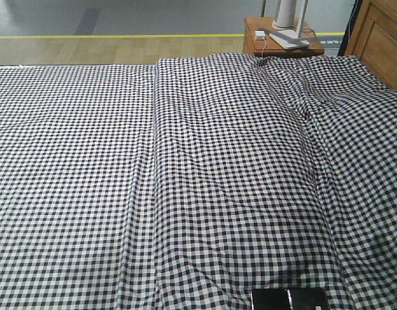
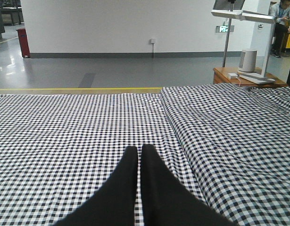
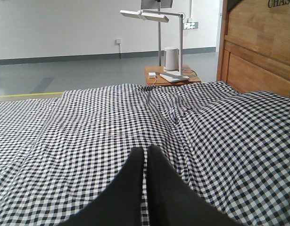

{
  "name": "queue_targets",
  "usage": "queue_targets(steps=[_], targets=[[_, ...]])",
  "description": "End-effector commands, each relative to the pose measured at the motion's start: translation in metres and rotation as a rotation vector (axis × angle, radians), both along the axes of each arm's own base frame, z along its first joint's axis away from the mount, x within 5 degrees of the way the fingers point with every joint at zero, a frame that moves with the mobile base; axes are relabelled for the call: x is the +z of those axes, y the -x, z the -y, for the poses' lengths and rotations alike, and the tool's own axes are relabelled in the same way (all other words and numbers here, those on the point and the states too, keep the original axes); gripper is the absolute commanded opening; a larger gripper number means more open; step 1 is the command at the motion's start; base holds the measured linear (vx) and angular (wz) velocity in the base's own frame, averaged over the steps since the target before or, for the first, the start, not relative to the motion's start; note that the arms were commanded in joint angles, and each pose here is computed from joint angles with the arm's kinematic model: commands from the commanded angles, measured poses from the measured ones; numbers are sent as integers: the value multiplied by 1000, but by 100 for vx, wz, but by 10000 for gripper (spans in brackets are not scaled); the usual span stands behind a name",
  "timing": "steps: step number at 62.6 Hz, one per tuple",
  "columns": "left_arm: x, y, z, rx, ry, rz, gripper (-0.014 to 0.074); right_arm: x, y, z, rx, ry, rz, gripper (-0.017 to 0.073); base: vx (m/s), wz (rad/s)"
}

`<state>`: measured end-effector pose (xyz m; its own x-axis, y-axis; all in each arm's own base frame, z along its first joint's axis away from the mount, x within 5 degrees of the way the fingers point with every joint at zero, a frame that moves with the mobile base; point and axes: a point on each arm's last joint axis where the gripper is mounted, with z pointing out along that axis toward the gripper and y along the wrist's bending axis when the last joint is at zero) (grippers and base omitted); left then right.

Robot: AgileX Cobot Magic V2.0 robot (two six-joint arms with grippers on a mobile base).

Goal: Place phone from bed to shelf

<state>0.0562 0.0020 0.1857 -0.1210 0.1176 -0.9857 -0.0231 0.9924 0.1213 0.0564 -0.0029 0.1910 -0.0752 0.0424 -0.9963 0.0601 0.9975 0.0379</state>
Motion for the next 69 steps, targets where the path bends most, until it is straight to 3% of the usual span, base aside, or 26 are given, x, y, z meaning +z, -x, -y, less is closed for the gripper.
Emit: queue_targets(steps=[1,14,36,59,69], targets=[[15,1,0,-2,11,108,1,6,0,1,-10,15,80,-5,0,0],[15,1,0,-2,11,108,1,10,1,1,-13,-3,128,-5,0,0],[15,1,0,-2,11,108,1,51,10,3,-35,11,514,-5,0,0],[15,1,0,-2,11,108,1,138,32,1,-26,9,686,-5,0,0],[15,1,0,-2,11,108,1,177,27,1,-21,7,650,-5,0,0]])
